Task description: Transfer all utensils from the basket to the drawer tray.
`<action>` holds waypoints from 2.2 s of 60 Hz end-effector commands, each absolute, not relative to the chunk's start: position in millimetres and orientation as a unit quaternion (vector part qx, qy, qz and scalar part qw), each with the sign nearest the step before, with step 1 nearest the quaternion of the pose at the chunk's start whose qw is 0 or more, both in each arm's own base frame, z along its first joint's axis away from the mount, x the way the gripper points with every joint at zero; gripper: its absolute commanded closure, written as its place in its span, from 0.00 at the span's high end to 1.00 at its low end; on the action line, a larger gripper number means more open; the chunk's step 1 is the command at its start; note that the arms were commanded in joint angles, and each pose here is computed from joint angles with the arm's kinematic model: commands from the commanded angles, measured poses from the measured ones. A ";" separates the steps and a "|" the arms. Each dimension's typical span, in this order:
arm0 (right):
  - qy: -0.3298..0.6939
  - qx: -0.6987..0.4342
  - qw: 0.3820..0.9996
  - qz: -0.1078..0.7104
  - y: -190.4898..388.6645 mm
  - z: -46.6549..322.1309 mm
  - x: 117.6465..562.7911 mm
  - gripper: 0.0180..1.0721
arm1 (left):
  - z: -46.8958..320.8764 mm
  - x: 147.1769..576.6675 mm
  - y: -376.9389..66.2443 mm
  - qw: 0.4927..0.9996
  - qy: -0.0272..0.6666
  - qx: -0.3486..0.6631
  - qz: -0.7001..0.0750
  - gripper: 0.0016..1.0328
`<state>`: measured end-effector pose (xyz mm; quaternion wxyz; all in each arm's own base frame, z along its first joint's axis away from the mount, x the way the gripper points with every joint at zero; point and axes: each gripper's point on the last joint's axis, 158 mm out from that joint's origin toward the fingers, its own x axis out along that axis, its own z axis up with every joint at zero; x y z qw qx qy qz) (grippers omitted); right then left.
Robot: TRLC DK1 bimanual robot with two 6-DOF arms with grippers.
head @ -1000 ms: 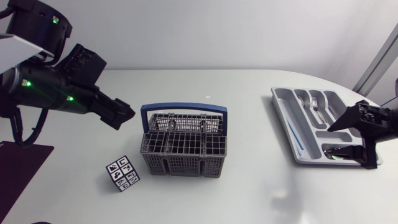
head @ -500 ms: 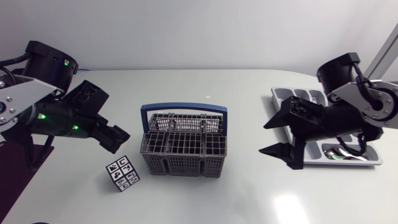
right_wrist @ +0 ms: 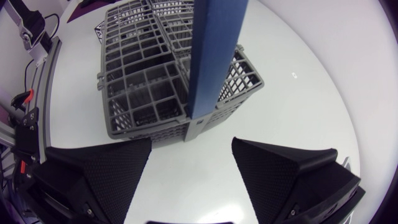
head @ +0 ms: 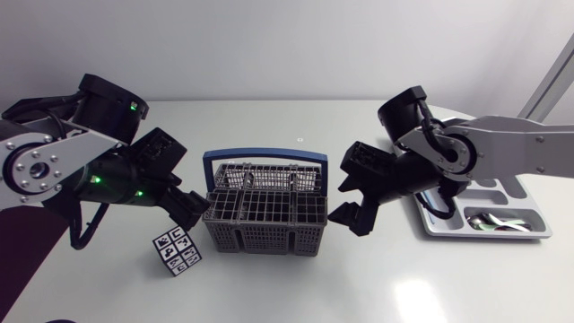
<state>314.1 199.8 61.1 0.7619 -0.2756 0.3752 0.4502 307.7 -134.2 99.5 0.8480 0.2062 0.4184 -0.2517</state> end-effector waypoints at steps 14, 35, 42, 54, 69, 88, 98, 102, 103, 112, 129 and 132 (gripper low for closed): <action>0.376 -0.260 0.780 0.427 208.6 65.2 333.2 0.90 | 73.9 297.0 -142.5 0.831 0.444 0.207 -0.264 0.94; 0.374 -0.259 0.784 0.422 204.8 66.0 332.6 0.90 | 61.9 287.2 -152.3 0.819 0.455 0.212 -0.278 0.94; 0.371 -0.261 0.789 0.415 203.9 69.8 336.8 0.90 | 55.3 279.4 -160.0 0.810 0.460 0.219 -0.290 0.94; 0.369 -0.258 0.793 0.412 201.6 73.2 336.1 0.93 | 56.2 279.7 -162.6 0.810 0.459 0.219 -0.291 0.94; 0.363 -0.264 0.795 0.408 193.9 76.4 323.3 0.95 | 89.9 298.5 -144.2 0.844 0.423 0.200 -0.262 0.95; 0.338 -0.284 0.827 0.348 150.4 98.1 316.0 0.95 | 158.6 307.8 -109.2 0.904 0.336 0.158 -0.213 0.95; 0.318 -0.269 0.859 0.298 119.4 123.4 315.7 0.95 | 175.8 304.7 -84.7 0.920 0.316 0.145 -0.180 0.95; 0.306 -0.256 0.877 0.267 103.3 135.2 317.4 0.95 | 179.3 306.1 -65.8 0.928 0.313 0.137 -0.152 0.95; 0.303 -0.253 0.881 0.260 99.2 137.7 317.0 0.95 | 180.2 306.4 -62.4 0.929 0.311 0.136 -0.147 0.95; 0.255 -0.234 0.919 0.189 63.4 162.6 315.0 0.95 | 189.0 300.1 -38.8 0.942 0.288 0.132 -0.112 0.95; 0.227 -0.226 0.939 0.123 30.9 167.2 290.2 0.95 | 198.0 279.9 -16.7 0.955 0.238 0.155 -0.079 0.95; 0.222 -0.224 0.942 0.117 28.0 166.5 285.9 0.95 | 200.6 276.5 -13.7 0.960 0.220 0.159 -0.072 0.95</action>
